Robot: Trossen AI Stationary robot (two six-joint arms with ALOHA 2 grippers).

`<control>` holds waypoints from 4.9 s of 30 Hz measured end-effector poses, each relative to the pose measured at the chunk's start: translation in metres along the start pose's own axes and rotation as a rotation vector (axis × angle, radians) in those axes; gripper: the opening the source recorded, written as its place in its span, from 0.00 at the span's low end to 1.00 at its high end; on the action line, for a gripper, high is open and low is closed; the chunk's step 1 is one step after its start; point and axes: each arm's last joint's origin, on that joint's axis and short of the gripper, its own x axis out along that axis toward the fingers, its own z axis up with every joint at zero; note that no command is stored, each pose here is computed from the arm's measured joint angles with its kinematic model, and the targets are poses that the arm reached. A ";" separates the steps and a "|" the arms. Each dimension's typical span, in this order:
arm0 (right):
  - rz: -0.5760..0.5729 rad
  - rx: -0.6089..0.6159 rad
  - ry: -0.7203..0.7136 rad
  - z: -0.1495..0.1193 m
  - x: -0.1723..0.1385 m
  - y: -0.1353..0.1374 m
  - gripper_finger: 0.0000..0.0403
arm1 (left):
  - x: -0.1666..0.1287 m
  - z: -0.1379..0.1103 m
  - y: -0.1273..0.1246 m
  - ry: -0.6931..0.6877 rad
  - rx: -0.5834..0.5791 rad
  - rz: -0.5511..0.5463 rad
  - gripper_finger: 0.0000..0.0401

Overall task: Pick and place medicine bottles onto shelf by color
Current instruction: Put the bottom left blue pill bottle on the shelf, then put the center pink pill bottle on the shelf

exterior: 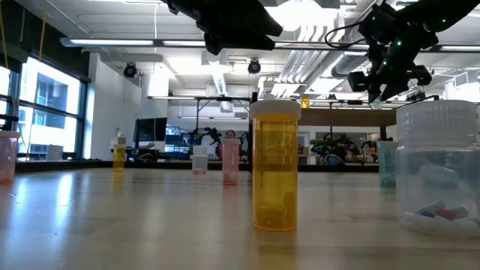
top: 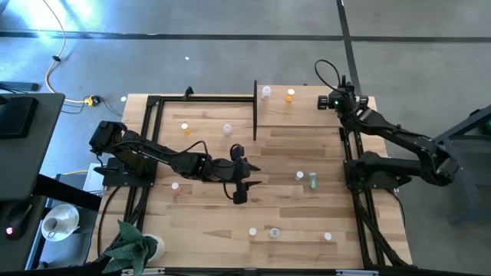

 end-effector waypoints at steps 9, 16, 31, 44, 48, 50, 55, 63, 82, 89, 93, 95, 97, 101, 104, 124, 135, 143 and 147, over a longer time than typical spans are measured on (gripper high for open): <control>0.003 -0.002 0.003 0.000 0.000 0.000 0.32 | 0.000 0.000 0.000 0.000 0.000 0.000 0.48; 0.009 -0.010 0.016 -0.002 0.000 0.000 0.41 | 0.000 0.000 0.000 0.000 -0.001 0.000 0.48; 0.124 -0.010 -0.070 0.011 -0.025 -0.017 0.45 | 0.000 -0.001 0.000 0.010 0.002 0.001 0.48; 0.311 -0.100 -0.152 0.010 -0.064 -0.032 0.45 | -0.040 0.001 0.009 0.137 -0.001 0.183 0.48; 0.385 -0.153 -0.185 0.009 -0.075 -0.031 0.45 | -0.044 -0.005 0.005 0.179 0.025 0.252 0.48; 0.426 -0.191 -0.200 0.007 -0.080 -0.029 0.45 | -0.042 -0.009 0.003 0.196 0.020 0.261 0.48; 0.562 -0.253 -0.211 0.003 -0.092 -0.022 0.45 | -0.032 -0.021 0.002 0.264 0.033 0.286 0.48; 0.905 -0.385 -0.121 -0.014 -0.112 -0.009 0.45 | -0.033 -0.025 0.007 0.303 0.013 0.323 0.48; 1.299 -0.459 0.283 -0.057 -0.157 -0.013 0.45 | -0.041 -0.036 -0.003 0.389 0.049 0.320 0.48; 1.399 -0.464 0.335 -0.067 -0.176 -0.013 0.45 | -0.041 -0.036 -0.003 0.389 0.048 0.319 0.48; 1.424 -0.495 0.229 -0.074 -0.193 0.000 0.45 | -0.041 -0.036 -0.003 0.389 0.051 0.318 0.48; 1.445 -0.539 0.149 -0.079 -0.202 0.010 0.45 | -0.041 -0.036 -0.003 0.393 0.076 0.314 0.48; 1.471 -0.581 0.065 -0.084 -0.211 0.020 0.45 | -0.042 -0.036 -0.004 0.391 0.095 0.312 0.48; 1.482 -0.626 -0.078 -0.091 -0.221 0.041 0.45 | -0.042 -0.036 -0.006 0.396 0.115 0.301 0.48; 1.461 -0.594 -0.163 -0.092 -0.226 0.054 0.45 | -0.042 -0.037 -0.007 0.412 0.100 0.247 0.48; 1.337 -0.502 -0.264 -0.089 -0.198 0.109 0.46 | -0.063 -0.086 0.006 0.322 -0.043 0.172 0.47; 1.470 -0.524 -0.275 -0.100 -0.178 0.146 0.52 | -0.098 -0.061 0.021 0.149 -0.032 0.206 0.47; 1.484 -0.567 -0.271 -0.127 -0.164 0.171 0.52 | -0.099 -0.048 0.026 0.044 0.001 0.243 0.47; 1.516 -0.570 -0.259 -0.140 -0.155 0.183 0.52 | -0.096 -0.049 0.027 0.051 0.001 0.244 0.47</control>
